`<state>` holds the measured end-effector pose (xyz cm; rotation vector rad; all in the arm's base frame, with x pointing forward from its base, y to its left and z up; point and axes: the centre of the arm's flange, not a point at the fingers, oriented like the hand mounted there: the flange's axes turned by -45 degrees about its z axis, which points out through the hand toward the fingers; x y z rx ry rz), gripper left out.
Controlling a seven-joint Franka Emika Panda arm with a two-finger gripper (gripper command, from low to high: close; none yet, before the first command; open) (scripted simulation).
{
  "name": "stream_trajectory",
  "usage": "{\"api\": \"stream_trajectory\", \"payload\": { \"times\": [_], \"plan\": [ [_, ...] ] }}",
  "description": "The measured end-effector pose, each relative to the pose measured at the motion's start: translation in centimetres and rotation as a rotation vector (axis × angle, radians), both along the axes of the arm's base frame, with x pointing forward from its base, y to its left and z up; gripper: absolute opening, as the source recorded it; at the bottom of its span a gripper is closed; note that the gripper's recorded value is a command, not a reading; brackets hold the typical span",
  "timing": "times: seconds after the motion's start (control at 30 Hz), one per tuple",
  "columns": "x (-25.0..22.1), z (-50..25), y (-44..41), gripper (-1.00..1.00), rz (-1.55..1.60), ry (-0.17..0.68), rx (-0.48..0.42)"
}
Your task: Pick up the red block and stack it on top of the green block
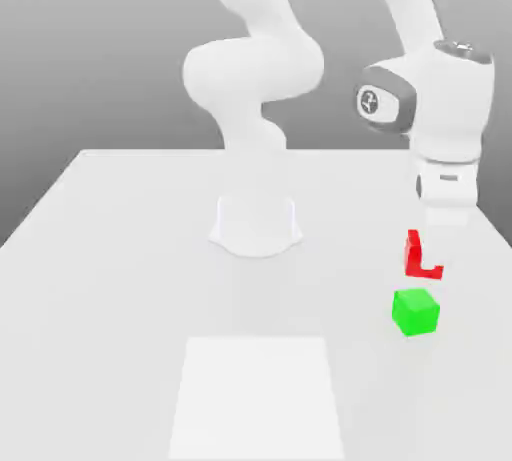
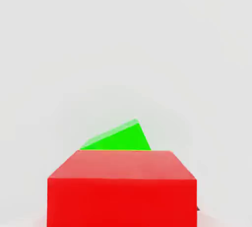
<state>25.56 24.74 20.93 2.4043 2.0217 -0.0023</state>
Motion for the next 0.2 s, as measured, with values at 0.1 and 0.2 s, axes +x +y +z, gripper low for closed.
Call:
{"api": "stream_trajectory", "payload": {
  "times": [0.1, 0.2],
  "plan": [
    [-0.1, -2.5, -0.1, 1.00, 0.000, -0.001, 0.000],
    [-0.1, -2.5, -0.1, 1.00, 0.000, -0.001, 0.000]
  ]
}}
